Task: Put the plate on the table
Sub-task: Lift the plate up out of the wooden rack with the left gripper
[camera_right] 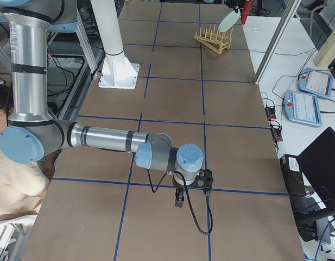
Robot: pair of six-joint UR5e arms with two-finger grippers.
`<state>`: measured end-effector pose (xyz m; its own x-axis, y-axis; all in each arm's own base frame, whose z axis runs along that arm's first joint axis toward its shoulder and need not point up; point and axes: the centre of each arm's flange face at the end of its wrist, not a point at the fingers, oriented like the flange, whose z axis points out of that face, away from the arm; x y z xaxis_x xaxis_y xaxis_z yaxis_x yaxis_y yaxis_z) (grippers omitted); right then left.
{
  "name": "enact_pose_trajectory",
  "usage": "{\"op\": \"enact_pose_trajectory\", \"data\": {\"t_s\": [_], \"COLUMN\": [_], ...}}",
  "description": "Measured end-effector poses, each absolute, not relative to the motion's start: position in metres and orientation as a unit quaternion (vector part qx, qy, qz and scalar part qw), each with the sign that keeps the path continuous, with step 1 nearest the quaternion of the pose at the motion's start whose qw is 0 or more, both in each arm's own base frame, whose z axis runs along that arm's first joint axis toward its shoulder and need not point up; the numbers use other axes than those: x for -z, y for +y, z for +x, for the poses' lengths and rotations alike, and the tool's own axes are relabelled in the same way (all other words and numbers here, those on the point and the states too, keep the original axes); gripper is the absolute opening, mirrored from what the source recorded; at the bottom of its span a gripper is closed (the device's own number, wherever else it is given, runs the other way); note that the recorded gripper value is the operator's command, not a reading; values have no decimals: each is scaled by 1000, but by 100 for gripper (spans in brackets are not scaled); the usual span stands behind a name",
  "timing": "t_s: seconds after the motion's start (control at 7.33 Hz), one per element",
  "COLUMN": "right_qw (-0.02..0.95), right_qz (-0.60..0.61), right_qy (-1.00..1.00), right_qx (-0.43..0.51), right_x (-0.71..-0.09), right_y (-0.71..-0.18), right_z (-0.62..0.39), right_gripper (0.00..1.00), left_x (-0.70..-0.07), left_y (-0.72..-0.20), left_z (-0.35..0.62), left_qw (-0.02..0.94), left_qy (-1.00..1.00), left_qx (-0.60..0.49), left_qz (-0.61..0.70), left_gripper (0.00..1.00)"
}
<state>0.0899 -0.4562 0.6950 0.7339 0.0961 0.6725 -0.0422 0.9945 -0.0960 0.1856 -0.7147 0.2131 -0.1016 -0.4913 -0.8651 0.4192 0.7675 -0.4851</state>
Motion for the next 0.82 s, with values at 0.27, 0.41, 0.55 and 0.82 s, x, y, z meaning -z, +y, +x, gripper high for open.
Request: {"op": "enact_pose_trajectory", "data": {"t_s": [0.27,0.41,0.55,0.82], "right_qw": [930,930,930,930], "right_qz": [-37,-37,-37,-37], "right_qy": [-363,-363,-363,-363], "right_qx": [-37,-37,-37,-37], "right_x": [-695,-695,-695,-695], "right_y": [-456,-456,-456,-456], "right_z": [90,90,90,90], "right_gripper": [100,100,100,100], "left_x": [-179,-173,-172,-169], "left_y": [-681,-667,-653,-623], "left_z": [243,279,322,402], "left_qw": [682,699,725,790], "left_qy": [657,636,598,499], "left_qx": [315,313,316,306], "left_qz": [-61,-92,-129,-185], "left_gripper": [0,0,0,0]}}
